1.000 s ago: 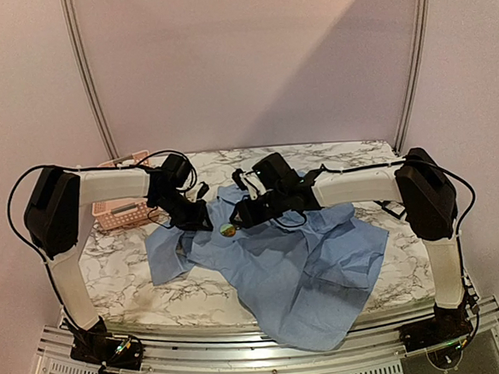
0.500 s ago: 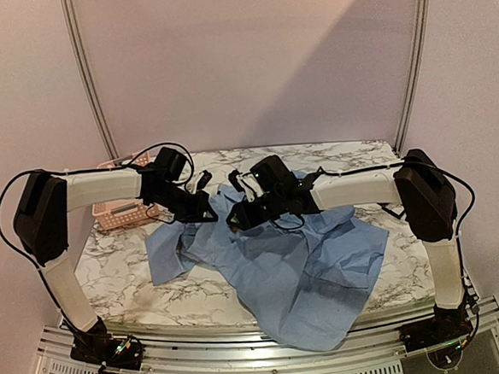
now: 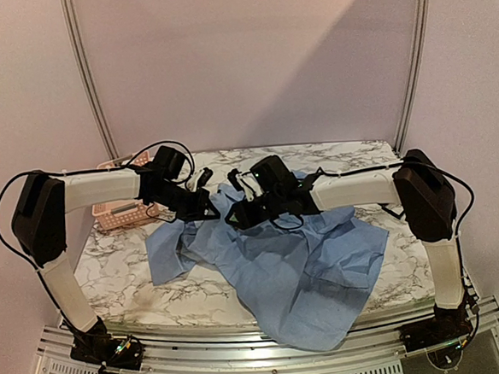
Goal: Remove the brooch from the garment
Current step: Pick up the brooch from the flattened clothing.
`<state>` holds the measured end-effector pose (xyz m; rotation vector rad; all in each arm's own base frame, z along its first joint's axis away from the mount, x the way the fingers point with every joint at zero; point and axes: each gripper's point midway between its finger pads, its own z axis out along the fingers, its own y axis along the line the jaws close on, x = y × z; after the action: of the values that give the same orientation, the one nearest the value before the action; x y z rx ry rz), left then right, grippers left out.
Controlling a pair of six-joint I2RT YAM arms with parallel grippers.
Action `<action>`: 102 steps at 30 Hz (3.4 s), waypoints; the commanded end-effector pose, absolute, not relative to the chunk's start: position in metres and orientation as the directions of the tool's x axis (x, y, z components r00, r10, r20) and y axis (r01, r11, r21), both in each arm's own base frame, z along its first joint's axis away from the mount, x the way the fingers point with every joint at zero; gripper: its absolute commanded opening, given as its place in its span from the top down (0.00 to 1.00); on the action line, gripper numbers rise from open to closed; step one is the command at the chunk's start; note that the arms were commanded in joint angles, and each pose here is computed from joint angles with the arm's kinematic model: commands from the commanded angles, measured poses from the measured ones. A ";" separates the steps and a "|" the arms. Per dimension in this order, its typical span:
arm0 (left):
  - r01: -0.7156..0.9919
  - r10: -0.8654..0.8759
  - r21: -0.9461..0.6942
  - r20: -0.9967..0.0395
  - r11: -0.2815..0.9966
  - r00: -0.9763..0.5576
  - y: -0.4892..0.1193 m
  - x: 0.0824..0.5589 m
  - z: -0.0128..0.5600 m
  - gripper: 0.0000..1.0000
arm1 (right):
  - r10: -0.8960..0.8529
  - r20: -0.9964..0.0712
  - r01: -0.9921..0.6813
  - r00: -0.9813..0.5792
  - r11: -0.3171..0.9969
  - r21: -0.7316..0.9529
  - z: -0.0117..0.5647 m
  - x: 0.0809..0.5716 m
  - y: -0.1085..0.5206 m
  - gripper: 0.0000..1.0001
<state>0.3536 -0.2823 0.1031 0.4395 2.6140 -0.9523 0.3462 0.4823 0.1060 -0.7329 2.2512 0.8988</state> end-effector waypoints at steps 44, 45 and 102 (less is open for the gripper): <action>0.479 0.225 -0.560 -0.462 0.676 -0.858 -0.303 0.338 0.123 1.00 | -0.253 -0.644 -0.572 -0.722 0.741 0.352 0.058 0.359 0.469 0.86; 0.479 0.225 -0.559 -0.461 0.677 -0.858 -0.303 0.338 0.123 1.00 | -0.251 -0.643 -0.570 -0.723 0.743 0.351 0.058 0.359 0.469 0.87; 0.475 0.224 -0.565 -0.457 0.674 -0.861 -0.305 0.337 0.123 1.00 | -0.293 -0.665 -0.625 -0.687 0.705 0.336 0.055 0.347 0.488 0.88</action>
<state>0.3447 -0.2978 0.1114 0.5098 2.5761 -0.9726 0.3454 0.4854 0.0569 -0.7052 2.3242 0.7625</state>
